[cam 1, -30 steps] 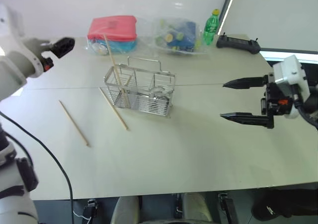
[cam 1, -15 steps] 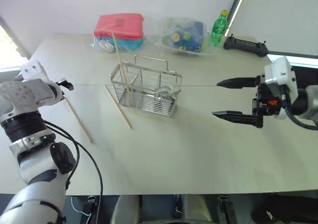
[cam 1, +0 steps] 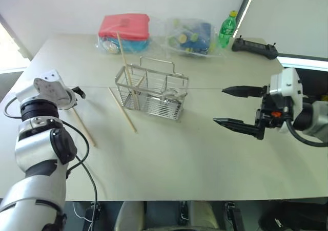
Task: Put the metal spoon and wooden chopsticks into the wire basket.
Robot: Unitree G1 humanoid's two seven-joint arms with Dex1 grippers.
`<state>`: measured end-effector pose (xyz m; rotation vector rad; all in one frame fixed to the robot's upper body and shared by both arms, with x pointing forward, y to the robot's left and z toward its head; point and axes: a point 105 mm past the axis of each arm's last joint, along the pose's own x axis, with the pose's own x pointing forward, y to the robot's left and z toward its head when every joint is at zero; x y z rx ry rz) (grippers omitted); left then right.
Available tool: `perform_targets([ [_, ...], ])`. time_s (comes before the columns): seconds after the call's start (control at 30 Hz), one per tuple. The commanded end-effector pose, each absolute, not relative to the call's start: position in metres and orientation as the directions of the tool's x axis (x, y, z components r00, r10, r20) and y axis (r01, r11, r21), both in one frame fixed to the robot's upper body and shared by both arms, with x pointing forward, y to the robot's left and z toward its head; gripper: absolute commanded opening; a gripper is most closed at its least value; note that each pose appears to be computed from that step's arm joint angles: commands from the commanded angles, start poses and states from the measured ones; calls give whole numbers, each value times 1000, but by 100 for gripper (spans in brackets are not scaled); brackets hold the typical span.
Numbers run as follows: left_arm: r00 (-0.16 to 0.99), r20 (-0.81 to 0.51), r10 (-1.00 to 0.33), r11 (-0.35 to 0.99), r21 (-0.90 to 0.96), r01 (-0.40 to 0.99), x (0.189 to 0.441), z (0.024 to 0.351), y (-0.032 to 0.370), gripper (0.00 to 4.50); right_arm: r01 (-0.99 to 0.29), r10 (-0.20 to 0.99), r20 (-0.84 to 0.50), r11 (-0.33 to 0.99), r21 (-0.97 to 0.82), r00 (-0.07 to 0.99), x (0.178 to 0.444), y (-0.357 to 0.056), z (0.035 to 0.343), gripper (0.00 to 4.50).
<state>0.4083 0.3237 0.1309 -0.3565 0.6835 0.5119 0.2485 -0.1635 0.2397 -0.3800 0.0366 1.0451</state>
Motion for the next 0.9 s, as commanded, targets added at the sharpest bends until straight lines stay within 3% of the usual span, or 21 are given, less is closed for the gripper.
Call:
perform_targets([
  [0.03, 673, -649, 353, 811, -146, -566, 411, 139, 330, 450, -824, 830, -168, 460, -331, 531, 243, -165, 252, 446],
  [0.47, 635, -684, 359, 766, -172, -619, 405, 130, 334, 450, -804, 808, -163, 500, -321, 567, 247, -169, 252, 446],
  [0.6, 633, -682, 367, 760, -173, -627, 405, 131, 336, 323, -807, 810, -164, 496, -321, 563, 248, -168, 253, 450],
  [0.8, 636, -681, 363, 756, -184, -628, 406, 132, 334, 8, -811, 813, -170, 490, -319, 557, 250, -167, 252, 450],
  [0.9, 638, -679, 364, 754, -188, -630, 406, 133, 335, 3, -815, 814, -177, 485, -317, 554, 249, -167, 251, 450],
])
